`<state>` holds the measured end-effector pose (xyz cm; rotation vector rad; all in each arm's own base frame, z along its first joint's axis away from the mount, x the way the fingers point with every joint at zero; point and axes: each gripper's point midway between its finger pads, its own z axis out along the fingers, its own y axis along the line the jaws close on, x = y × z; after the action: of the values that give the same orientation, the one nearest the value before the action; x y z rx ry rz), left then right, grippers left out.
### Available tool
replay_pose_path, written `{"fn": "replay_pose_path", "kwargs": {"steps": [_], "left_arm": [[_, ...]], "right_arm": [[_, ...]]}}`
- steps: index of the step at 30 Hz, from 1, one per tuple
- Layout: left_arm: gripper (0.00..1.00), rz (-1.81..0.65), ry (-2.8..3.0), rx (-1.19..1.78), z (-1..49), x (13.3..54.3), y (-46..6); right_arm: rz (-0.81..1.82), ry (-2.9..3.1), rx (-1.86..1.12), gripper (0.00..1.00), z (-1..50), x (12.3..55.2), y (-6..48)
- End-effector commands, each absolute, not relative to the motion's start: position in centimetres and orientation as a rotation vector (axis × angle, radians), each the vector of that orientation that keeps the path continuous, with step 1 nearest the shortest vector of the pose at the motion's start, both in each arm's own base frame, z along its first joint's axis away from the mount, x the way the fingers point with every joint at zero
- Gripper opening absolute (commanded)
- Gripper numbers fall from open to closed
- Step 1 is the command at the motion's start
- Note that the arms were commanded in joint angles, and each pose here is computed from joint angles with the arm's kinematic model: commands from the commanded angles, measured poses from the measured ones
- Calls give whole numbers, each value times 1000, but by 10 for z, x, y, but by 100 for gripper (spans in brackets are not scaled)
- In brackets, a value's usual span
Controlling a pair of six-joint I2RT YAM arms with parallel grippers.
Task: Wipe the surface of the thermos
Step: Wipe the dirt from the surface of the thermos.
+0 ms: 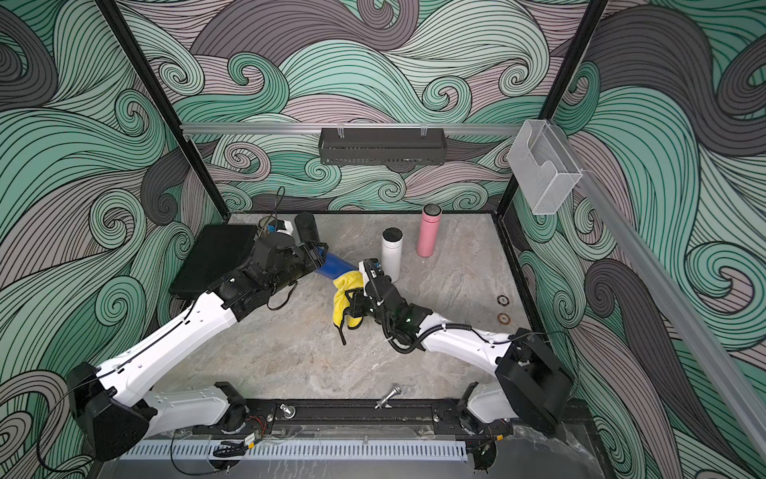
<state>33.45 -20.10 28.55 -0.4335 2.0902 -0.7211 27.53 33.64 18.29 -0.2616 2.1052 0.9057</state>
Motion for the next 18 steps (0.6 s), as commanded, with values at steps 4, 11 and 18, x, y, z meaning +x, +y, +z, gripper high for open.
{"fn": "replay_pose_path", "kwargs": {"steps": [4, 11, 18], "left_arm": [[0, -854, 2003, -540, 314, 334, -205], [0, -860, 2007, -477, 320, 336, -213], [0, -707, 2007, -378, 316, 327, -191]], "right_arm": [[1036, 1904, -262, 0, 249, 290, 378], [1077, 1995, -230, 0, 218, 292, 391], [1059, 2145, -135, 0, 175, 280, 350]]}}
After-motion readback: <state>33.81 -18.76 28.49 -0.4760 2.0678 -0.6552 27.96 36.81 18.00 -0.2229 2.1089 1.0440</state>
